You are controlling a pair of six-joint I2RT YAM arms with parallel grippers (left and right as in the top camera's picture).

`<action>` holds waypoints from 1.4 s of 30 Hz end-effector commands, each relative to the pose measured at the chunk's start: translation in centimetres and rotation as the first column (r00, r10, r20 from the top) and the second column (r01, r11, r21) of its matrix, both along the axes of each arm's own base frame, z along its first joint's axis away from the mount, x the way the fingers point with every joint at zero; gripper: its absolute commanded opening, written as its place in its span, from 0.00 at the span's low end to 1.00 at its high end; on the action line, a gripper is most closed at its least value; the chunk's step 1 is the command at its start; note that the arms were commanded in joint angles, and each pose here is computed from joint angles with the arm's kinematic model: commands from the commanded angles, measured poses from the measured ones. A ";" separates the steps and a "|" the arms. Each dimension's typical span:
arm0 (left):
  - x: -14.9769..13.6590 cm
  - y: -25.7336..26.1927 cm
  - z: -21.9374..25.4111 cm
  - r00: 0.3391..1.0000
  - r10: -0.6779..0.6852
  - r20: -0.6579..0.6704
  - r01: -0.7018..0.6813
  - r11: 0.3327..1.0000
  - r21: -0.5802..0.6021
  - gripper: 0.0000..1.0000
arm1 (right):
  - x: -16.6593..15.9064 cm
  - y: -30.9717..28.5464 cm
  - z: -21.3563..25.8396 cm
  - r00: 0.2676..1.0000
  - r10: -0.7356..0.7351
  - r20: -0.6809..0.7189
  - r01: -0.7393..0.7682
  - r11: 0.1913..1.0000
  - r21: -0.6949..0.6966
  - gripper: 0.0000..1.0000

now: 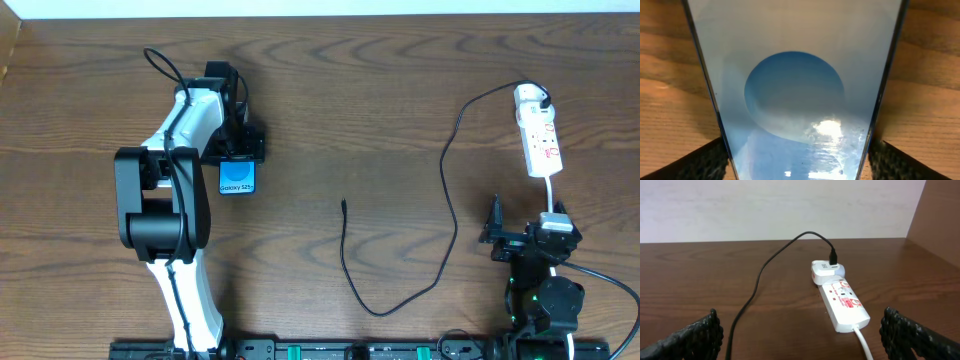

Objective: Plug charger to phone and switch on socket
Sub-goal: 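Close the left gripper on the phone's long edges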

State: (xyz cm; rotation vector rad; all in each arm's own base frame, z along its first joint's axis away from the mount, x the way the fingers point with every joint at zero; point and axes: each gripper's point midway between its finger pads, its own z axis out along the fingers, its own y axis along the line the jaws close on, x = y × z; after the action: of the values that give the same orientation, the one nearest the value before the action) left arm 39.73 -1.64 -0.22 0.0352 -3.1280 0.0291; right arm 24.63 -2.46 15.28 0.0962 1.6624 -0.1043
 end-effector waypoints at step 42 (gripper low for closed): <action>-0.8 0.2 -0.9 0.999 -0.014 -0.031 0.014 1.000 0.008 0.56 | 0.0 -0.3 0.0 1.000 -0.016 0.003 0.016 1.000 0.016 0.99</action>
State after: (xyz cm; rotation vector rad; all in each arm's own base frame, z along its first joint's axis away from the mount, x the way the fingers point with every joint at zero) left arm 39.76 -1.66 -0.21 0.0155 -3.1298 0.0270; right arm 24.63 -2.46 15.30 0.0962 1.6620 -0.1043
